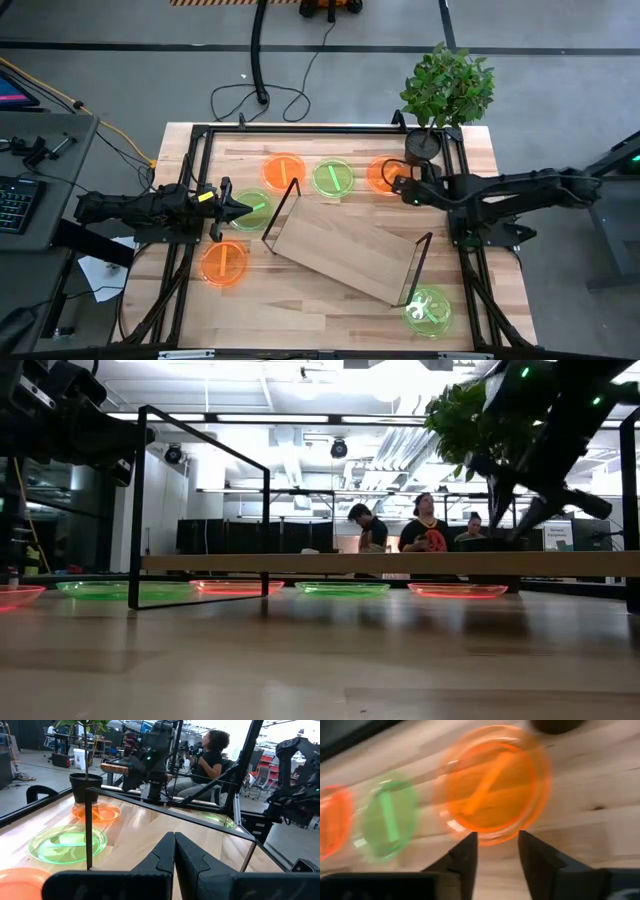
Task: Place and stack plates onto a shelf
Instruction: Put the top right orange plate into the shelf
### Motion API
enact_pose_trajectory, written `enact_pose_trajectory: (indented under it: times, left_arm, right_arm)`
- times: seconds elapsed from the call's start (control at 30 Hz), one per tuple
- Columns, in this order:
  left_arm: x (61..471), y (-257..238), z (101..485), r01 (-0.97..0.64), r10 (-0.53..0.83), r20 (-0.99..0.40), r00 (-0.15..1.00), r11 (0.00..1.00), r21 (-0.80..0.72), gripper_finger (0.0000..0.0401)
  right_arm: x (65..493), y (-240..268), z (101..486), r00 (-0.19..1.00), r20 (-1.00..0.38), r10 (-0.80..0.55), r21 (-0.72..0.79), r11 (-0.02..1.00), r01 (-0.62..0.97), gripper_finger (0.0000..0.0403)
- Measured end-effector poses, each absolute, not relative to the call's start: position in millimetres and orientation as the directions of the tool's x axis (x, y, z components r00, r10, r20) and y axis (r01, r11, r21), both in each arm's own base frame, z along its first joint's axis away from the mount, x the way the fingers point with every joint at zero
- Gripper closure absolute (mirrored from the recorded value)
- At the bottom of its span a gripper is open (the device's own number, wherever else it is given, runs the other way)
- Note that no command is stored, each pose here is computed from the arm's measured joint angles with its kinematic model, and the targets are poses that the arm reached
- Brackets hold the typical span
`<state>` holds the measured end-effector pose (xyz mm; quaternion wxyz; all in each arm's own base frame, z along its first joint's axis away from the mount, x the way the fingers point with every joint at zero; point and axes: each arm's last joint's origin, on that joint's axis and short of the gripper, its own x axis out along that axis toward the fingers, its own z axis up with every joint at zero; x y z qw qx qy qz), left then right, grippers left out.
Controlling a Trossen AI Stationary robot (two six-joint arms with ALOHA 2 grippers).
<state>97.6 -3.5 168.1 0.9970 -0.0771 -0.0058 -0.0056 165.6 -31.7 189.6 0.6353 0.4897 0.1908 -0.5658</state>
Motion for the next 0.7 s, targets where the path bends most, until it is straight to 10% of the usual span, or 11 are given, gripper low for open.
enact_pose_trajectory:
  times: [0.23,0.7]
  left_arm:
    - [98,-4,168,0.012,-0.01,0.012,1.0,0.988,-0.154,0.04]
    - [98,-4,168,0.012,-0.01,0.012,1.0,0.988,-0.154,0.04]
  right_arm:
    - [168,-65,164,0.089,-0.888,-0.451,0.235,-0.277,0.932,0.0206]
    - [165,-126,147,0.138,-0.918,-0.372,0.211,-0.161,0.964,0.0208]
